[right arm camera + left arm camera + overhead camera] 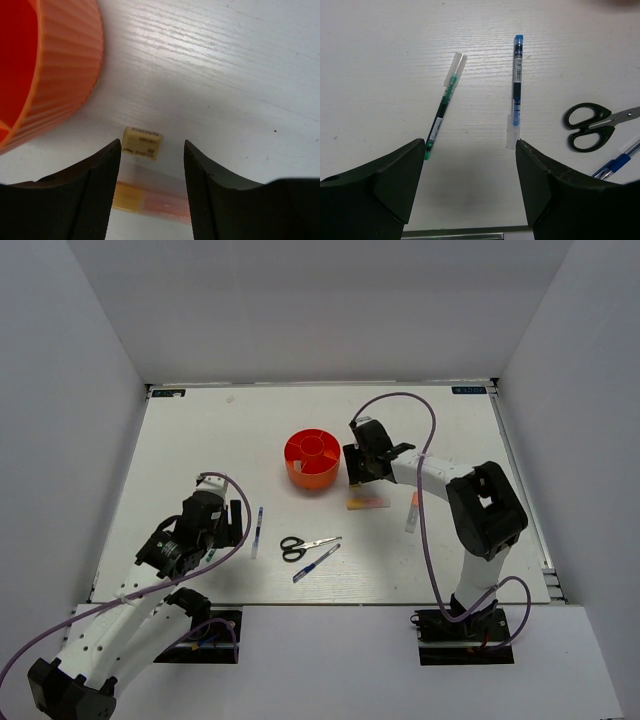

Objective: Sort the stationery into containers
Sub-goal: Pick up the stationery from the center of the board.

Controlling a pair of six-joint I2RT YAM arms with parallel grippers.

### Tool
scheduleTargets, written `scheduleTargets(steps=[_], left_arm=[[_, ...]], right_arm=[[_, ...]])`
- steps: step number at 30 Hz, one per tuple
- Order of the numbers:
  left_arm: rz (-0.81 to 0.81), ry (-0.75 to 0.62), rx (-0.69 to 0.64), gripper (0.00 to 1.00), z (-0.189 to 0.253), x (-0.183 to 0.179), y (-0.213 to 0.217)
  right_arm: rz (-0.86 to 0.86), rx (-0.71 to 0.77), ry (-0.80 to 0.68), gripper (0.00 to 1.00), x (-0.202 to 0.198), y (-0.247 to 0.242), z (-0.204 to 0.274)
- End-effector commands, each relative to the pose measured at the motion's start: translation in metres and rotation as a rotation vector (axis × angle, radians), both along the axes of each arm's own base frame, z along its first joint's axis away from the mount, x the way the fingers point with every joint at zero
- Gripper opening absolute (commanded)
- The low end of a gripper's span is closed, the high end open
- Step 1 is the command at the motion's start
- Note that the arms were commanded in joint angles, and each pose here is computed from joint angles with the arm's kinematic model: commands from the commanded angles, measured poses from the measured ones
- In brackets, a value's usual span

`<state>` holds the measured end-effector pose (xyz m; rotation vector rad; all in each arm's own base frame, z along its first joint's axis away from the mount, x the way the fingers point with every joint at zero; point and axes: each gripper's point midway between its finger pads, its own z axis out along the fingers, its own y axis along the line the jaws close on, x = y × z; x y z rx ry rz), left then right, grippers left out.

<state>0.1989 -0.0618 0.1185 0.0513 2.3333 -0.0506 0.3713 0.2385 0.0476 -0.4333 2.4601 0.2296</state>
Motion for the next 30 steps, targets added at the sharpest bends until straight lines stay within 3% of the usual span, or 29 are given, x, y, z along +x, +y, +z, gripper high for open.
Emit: scheduleTargets(steps=[1,12,17,24,28,30], left_arm=[[-0.003,-0.004,-0.007,0.83,0.002,-0.001,0.0],[-0.004,0.0,-0.004,0.83,0.001,-0.001,0.0],[0.001,-0.003,-0.005,0.83,0.001,-0.001,0.001],[0.005,-0.011,-0.004,0.83,0.003,0.0,0.002],[0.003,-0.008,0.001,0.83,0.001,-0.001,0.002],[0.01,-0.014,0.0,0.83,0.002,-0.001,0.003]], right_arm=[[-0.084,0.051,-0.057,0.56,0.018,0.013,0.004],[-0.085,0.041,-0.012,0.56,0.005,0.016,-0.016],[-0.102,0.0,0.002,0.48,0.001,0.006,-0.028],[-0.12,-0.058,0.053,0.46,-0.017,-0.009,-0.048],[-0.124,-0.068,0.064,0.34,-0.021,-0.014,-0.05],[-0.117,-0.071,0.063,0.18,-0.022,-0.014,-0.049]])
